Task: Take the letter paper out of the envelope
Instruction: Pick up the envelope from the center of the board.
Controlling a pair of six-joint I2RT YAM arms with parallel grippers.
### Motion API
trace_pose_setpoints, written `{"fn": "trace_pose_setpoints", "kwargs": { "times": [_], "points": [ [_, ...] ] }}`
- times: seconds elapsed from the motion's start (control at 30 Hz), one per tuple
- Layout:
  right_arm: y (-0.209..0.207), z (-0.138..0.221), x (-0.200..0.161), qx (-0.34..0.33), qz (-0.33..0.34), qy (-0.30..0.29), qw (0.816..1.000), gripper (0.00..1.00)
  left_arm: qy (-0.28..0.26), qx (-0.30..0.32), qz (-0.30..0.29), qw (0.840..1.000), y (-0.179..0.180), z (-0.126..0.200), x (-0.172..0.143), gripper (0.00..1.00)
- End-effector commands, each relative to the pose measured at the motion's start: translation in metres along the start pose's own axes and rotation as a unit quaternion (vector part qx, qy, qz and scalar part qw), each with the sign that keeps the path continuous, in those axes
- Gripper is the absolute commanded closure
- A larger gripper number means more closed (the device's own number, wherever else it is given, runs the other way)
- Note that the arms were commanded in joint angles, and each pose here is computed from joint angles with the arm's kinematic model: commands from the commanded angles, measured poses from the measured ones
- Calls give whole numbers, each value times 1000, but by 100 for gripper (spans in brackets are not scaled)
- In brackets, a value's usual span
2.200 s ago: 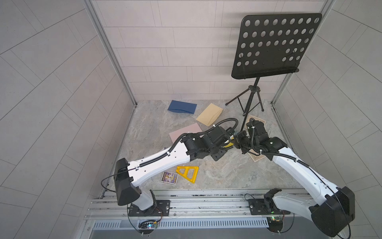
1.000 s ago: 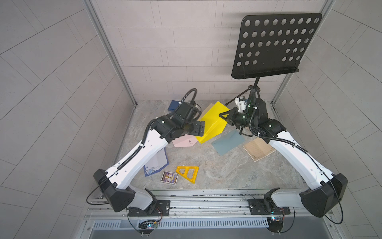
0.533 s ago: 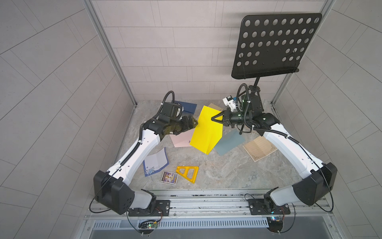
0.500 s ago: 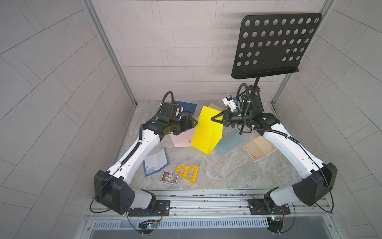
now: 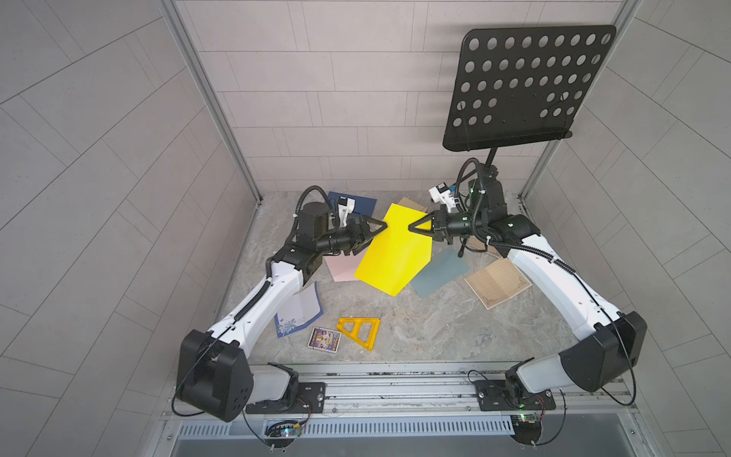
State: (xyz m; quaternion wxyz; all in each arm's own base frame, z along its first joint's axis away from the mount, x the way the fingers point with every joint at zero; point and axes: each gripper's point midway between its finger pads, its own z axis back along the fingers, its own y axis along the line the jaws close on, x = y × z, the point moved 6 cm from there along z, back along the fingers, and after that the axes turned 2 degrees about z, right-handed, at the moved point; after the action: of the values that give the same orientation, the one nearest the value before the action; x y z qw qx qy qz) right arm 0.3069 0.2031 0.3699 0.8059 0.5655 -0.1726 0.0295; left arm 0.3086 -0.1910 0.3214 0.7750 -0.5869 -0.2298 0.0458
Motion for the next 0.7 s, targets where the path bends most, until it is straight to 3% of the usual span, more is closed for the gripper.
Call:
{"fn": "trace_pose_setpoints", "kwargs": {
  "times": [0.0, 0.17, 0.33, 0.4, 0.5, 0.53, 0.67],
  "points": [
    [6, 3, 2, 25, 6, 12, 1000, 100, -1, -69, -22, 997, -25, 5, 4, 19],
    [12, -3, 10, 64, -3, 17, 998, 100, 35, -80, -19, 996, -24, -4, 0, 32],
    [17, -6, 18, 90, -12, 12, 996, 100, 35, -93, -12, 995, -25, -7, -1, 47],
    [19, -7, 20, 92, -11, 12, 996, 100, 32, -106, -3, 994, -29, -8, 1, 60],
    [19, -7, 20, 93, -11, 12, 996, 100, 21, -111, 12, 993, -29, -10, 6, 100],
    [18, -8, 20, 92, -13, 12, 996, 100, 18, -113, 19, 993, -28, -11, 7, 100],
    [16, -7, 17, 97, -13, 10, 995, 77, -8, -133, 56, 990, -24, -15, 18, 100]
  ]
}}
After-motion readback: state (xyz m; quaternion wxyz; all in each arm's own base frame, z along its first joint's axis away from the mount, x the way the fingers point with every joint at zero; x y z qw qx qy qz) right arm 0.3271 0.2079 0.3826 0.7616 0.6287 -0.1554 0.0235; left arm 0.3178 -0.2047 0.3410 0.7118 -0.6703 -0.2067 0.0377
